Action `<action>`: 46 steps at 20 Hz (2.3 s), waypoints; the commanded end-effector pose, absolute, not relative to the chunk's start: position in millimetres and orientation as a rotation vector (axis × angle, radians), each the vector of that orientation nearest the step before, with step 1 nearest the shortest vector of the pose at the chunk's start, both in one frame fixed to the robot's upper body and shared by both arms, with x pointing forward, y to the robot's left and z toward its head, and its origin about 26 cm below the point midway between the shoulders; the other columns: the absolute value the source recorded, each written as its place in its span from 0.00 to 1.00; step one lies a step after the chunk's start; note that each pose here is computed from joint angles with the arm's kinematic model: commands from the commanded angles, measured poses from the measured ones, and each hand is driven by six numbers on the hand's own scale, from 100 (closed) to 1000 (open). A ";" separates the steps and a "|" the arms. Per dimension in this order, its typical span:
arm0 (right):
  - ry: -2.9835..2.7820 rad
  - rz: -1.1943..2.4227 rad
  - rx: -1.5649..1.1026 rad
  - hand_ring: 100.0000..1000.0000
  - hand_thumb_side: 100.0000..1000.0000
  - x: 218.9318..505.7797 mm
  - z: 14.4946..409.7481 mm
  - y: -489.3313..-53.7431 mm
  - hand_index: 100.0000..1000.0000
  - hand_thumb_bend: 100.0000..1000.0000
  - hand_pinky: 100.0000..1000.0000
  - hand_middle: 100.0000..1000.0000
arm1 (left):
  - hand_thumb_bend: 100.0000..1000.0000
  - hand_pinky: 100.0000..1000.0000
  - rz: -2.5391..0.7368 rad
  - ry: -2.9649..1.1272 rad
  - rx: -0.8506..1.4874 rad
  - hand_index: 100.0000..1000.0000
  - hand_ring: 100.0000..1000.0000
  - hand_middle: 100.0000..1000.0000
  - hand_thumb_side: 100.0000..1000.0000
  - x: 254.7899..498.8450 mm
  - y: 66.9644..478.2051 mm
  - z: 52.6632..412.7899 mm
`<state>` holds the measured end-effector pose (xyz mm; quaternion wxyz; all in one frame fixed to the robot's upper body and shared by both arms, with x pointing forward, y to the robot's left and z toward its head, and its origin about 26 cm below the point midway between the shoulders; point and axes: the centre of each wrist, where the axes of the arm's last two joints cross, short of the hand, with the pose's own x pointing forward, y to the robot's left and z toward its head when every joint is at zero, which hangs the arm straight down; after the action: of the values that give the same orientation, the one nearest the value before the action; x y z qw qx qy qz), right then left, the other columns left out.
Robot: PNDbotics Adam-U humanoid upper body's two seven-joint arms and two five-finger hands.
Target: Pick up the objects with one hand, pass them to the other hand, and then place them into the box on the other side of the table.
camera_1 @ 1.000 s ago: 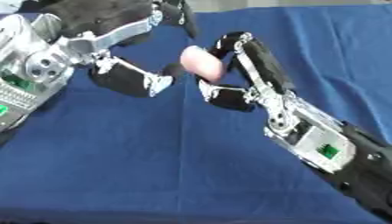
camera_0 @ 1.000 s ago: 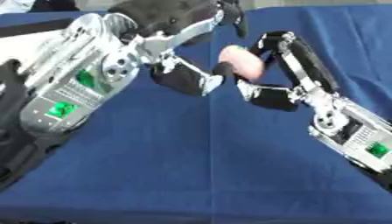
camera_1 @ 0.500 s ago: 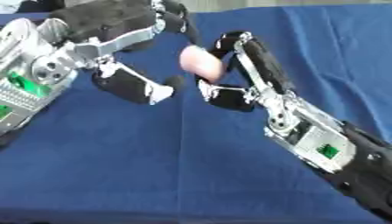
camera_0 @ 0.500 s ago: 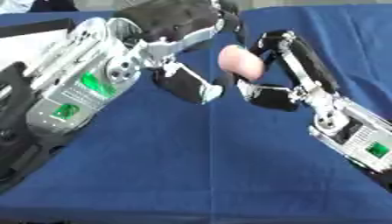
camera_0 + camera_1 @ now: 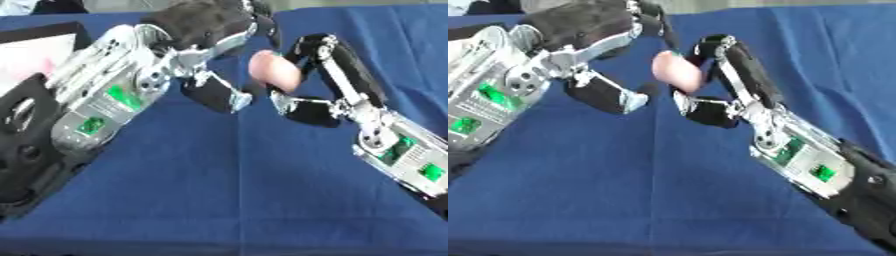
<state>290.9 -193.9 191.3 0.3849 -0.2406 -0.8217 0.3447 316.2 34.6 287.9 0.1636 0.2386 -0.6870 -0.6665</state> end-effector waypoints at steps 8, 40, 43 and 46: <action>-2.162 0.899 -0.600 0.58 0.00 288.3 200.2 -189.7 0.42 0.00 0.36 0.40 | 0.13 0.85 -1.871 -1.981 0.699 0.77 0.75 0.74 0.08 322.8 31.3 286.8; -2.165 0.865 -0.626 0.60 0.00 287.6 198.2 -189.1 0.46 0.03 0.36 0.43 | 0.00 0.75 -1.897 -1.994 0.712 0.35 0.61 0.48 0.04 327.5 25.5 278.1; -2.163 0.863 -0.635 0.63 0.00 287.6 198.0 -189.4 0.50 0.13 0.38 0.46 | 0.00 0.75 -1.889 -2.004 0.718 0.34 0.60 0.47 0.04 326.9 25.6 279.2; -2.145 0.886 -0.651 0.70 0.00 287.0 196.3 -189.7 0.63 0.25 0.45 0.56 | 0.01 0.75 -1.886 -2.009 0.720 0.34 0.59 0.46 0.04 326.0 25.9 280.2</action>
<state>289.3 -188.9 188.2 0.3728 -0.2452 -0.8267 0.3429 329.3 24.4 270.7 0.1586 0.2421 -0.6904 -0.6630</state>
